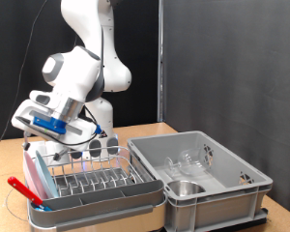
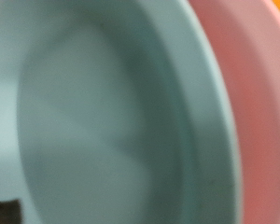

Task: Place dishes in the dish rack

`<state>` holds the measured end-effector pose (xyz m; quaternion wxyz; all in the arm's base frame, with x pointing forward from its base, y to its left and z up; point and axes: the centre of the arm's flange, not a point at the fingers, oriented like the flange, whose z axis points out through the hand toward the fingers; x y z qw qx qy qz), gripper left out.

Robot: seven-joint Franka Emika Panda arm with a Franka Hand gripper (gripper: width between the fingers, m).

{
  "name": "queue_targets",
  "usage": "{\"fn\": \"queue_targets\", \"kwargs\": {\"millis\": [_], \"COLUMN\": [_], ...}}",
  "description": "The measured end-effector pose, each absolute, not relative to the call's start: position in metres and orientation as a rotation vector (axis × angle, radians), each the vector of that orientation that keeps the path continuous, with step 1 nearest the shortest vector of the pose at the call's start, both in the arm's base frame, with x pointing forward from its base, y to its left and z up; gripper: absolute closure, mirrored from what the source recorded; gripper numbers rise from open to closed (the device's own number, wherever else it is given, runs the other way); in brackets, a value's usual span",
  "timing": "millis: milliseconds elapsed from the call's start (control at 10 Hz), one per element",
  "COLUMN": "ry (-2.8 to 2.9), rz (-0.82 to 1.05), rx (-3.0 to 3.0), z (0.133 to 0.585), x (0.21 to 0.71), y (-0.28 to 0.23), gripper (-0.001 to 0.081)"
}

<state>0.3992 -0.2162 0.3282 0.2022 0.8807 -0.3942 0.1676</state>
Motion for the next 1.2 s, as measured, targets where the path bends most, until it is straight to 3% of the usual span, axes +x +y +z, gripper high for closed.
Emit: {"fn": "queue_targets", "kwargs": {"millis": [100,200,600,1000,1200], "ry": [-1.108,-1.129,-1.253,-1.189,-1.031], "rz": [0.516,0.550,0.505,0.448,0.286], "rx": [2.467,2.480,2.564,2.825,3.018], "z": [0.339,0.353,0.407,0.404,0.405], "x": [0.400,0.399,0.398,0.410,0.421], "y": [-0.218,-0.220,-0.210,-0.186,-0.152], "gripper": [0.0072,0.0019,-0.0005,-0.0005,-0.0005]}}
